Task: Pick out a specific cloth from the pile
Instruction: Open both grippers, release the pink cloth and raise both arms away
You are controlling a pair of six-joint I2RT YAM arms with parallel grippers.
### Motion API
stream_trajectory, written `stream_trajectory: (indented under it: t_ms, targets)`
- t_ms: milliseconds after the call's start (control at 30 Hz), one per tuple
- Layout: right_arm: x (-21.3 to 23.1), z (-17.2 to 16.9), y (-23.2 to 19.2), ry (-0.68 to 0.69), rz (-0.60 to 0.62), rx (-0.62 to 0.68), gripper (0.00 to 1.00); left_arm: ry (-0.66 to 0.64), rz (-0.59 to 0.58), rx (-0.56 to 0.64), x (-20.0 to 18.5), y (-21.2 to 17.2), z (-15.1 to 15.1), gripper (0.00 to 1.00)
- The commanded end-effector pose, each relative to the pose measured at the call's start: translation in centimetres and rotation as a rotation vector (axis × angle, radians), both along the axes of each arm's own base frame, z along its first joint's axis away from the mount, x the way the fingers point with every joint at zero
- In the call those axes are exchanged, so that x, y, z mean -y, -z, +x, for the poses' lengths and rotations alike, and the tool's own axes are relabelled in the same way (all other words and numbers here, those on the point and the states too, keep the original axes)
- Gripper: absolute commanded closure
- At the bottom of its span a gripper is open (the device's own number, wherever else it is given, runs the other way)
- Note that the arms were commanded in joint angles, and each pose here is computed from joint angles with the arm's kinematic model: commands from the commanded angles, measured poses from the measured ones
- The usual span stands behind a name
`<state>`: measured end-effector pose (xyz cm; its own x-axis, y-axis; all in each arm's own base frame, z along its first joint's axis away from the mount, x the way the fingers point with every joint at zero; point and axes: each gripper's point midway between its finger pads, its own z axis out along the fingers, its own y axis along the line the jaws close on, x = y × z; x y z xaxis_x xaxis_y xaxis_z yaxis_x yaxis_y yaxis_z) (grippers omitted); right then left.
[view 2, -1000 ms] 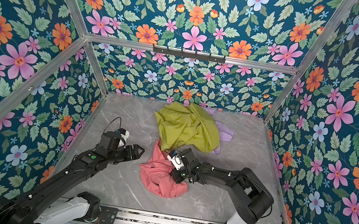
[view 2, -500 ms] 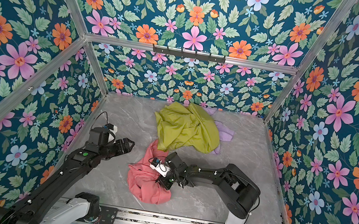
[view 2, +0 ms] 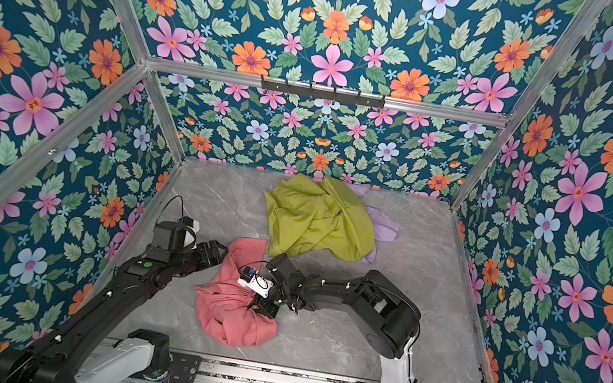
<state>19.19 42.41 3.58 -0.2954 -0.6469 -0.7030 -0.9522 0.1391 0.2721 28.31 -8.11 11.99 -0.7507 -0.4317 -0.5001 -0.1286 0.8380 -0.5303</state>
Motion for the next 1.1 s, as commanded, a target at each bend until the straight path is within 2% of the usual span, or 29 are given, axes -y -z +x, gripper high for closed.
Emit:
stream_trajectory:
  t_ms: [0, 133, 233, 400, 467, 567, 667, 733, 767, 800, 833, 900, 933, 967, 1000, 1067]
  targets:
    - [-1.2, 0.2, -1.6, -0.025, 0.061, 0.027, 0.66, -0.005, -0.009, 0.043, 0.1, -0.8, 1.6, 0.17]
    - [-1.6, -0.1, -2.7, -0.038, 0.105, 0.016, 0.61, 0.006, -0.015, 0.080, 0.5, -2.4, 3.5, 0.17]
    - [-2.2, -0.3, -2.0, -0.042, 0.101, 0.000, 0.61, 0.006, -0.003, 0.102, 0.4, -3.6, 4.7, 0.17]
    - [-2.7, 0.2, -3.0, -0.022, 0.130, 0.018, 0.55, -0.001, 0.025, 0.133, -0.3, -5.0, 5.4, 0.17]
    - [-2.3, 0.6, -4.8, -0.005, 0.133, 0.053, 0.46, -0.010, 0.045, 0.149, -0.8, -5.3, 5.5, 0.17]
    - [-0.8, 1.0, -8.9, 0.035, 0.138, 0.136, 0.20, -0.030, 0.092, 0.210, -1.7, -6.3, 5.8, 0.16]
    - [2.0, 1.7, -13.0, 0.124, 0.137, 0.230, 0.10, -0.128, 0.202, 0.315, -4.2, -7.4, 6.4, 0.14]
    - [5.1, 2.6, -14.2, 0.228, 0.104, 0.291, 0.01, -0.248, 0.300, 0.415, -6.8, -8.1, 6.6, 0.12]
    - [6.6, 3.1, -14.5, 0.281, 0.094, 0.328, 0.01, -0.299, 0.349, 0.471, -8.0, -8.6, 6.6, 0.11]
    - [8.6, 4.3, -14.8, 0.377, 0.080, 0.393, 0.01, -0.388, 0.410, 0.514, -9.7, -8.9, 6.5, 0.02]
    - [10.7, 5.5, -15.3, 0.469, 0.066, 0.456, 0.01, -0.500, 0.467, 0.507, -11.8, -8.1, 6.0, 0.02]
    - [15.9, 8.0, -16.5, 0.687, 0.037, 0.584, 0.01, -0.569, 0.591, 0.590, -13.6, -7.4, 5.8, 0.08]
    - [18.6, 8.9, -16.7, 0.741, 0.032, 0.633, 0.01, -0.557, 0.652, 0.644, -13.8, -7.4, 5.9, 0.10]
    - [21.3, 9.9, -16.4, 0.817, 0.019, 0.655, 0.01, -0.534, 0.689, 0.624, -14.1, -6.8, 6.6, 0.10]
    - [25.0, 11.2, -16.6, 0.953, 0.029, 0.685, 0.01, -0.524, 0.699, 0.594, -14.6, -5.8, 7.4, 0.12]
    - [30.5, 12.3, -16.0, 1.115, 0.036, 0.719, 0.01, -0.465, 0.693, 0.581, -14.3, -4.2, 9.0, 0.15]
